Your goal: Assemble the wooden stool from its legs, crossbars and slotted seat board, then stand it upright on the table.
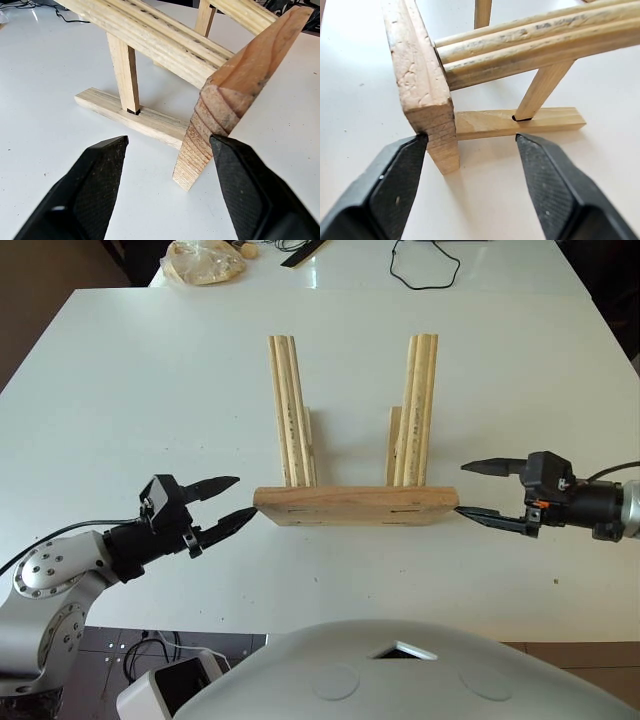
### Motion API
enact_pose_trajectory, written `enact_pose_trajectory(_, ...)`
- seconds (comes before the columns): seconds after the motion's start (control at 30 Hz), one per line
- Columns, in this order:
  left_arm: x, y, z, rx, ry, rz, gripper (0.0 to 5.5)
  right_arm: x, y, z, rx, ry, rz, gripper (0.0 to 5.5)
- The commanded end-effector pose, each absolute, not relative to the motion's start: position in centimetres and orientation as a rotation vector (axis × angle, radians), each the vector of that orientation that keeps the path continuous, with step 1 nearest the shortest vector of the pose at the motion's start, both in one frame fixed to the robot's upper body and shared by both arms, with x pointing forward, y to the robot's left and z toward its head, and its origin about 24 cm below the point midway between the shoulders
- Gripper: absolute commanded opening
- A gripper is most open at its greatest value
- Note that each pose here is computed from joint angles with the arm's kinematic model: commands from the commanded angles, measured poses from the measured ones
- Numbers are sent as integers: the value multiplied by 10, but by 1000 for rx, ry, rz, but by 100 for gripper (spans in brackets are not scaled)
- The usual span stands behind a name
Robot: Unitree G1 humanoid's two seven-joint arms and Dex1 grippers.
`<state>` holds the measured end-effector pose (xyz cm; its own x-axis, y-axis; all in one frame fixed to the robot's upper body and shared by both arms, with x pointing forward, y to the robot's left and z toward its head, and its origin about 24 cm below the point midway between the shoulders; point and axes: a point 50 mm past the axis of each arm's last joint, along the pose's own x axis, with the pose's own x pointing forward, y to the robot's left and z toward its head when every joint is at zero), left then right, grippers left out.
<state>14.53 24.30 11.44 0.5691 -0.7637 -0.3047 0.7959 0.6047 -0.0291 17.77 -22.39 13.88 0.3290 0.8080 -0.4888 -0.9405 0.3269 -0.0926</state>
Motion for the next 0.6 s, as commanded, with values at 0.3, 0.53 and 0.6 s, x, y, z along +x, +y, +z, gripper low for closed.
enact_pose_trajectory(0.3, 153, 272, 94, 261, 407, -945, 304, 187, -250, 116, -334, 501, 1272, 325)
enact_pose_trajectory(0.53, 146, 260, 45, 409, 497, -1103, 304, 194, -246, 75, -422, 543, 1330, 325)
enact_pose_trajectory(0.6, 147, 250, 31, 432, 474, -1129, 304, 202, -237, 65, -462, 511, 1353, 325)
